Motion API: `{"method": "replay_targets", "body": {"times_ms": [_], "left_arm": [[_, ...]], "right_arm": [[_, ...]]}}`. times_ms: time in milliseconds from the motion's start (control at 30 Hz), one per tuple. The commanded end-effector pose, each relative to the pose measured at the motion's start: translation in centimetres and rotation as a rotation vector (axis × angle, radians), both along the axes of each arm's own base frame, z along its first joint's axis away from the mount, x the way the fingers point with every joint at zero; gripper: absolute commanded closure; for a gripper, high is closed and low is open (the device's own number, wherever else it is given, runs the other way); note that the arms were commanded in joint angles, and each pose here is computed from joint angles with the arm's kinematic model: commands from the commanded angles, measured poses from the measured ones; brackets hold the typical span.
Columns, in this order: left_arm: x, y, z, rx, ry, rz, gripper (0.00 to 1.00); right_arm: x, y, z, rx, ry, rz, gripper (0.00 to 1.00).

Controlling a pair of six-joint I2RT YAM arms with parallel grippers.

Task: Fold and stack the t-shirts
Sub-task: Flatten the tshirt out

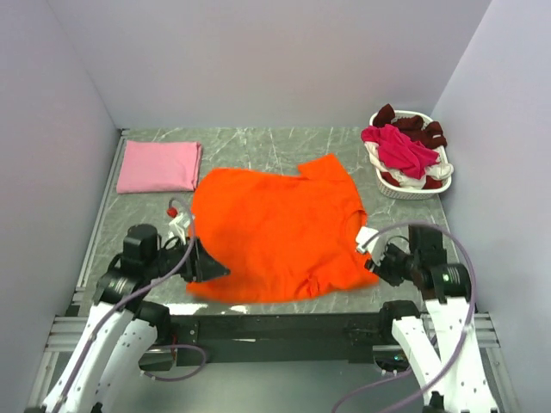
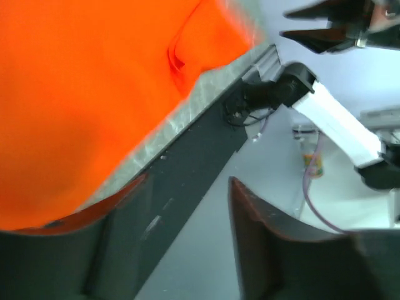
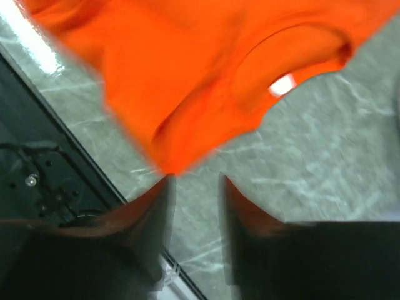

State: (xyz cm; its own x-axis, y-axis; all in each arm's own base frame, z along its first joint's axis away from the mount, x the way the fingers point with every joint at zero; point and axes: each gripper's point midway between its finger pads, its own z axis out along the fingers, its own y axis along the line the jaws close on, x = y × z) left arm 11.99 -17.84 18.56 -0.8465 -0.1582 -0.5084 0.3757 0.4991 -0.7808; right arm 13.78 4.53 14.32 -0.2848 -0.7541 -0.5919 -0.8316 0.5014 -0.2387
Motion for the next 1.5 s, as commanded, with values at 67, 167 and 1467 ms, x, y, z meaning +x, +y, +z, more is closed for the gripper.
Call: {"method": "replay_targets", "body": {"times_ms": [67,167,1467], "left_arm": [[-1.7,0.8,5.0,0.000,-0.127,0.030,0.28],[0.7,1.5,5.4,0.063,-0.163,0.115,0.27],[27.0,11.0,-4.3,0.640,-0.095,0.529,0.45]], "right_arm": [[2.0,-1.5,2.5,-0.058,-0.141,-0.063,0.34],[4.0,0.8,2.6,0.067,-0.055,-0.041,0.32],[44.9,4.3,-6.6,0.348,0.251,-0.728,0.54]]}}
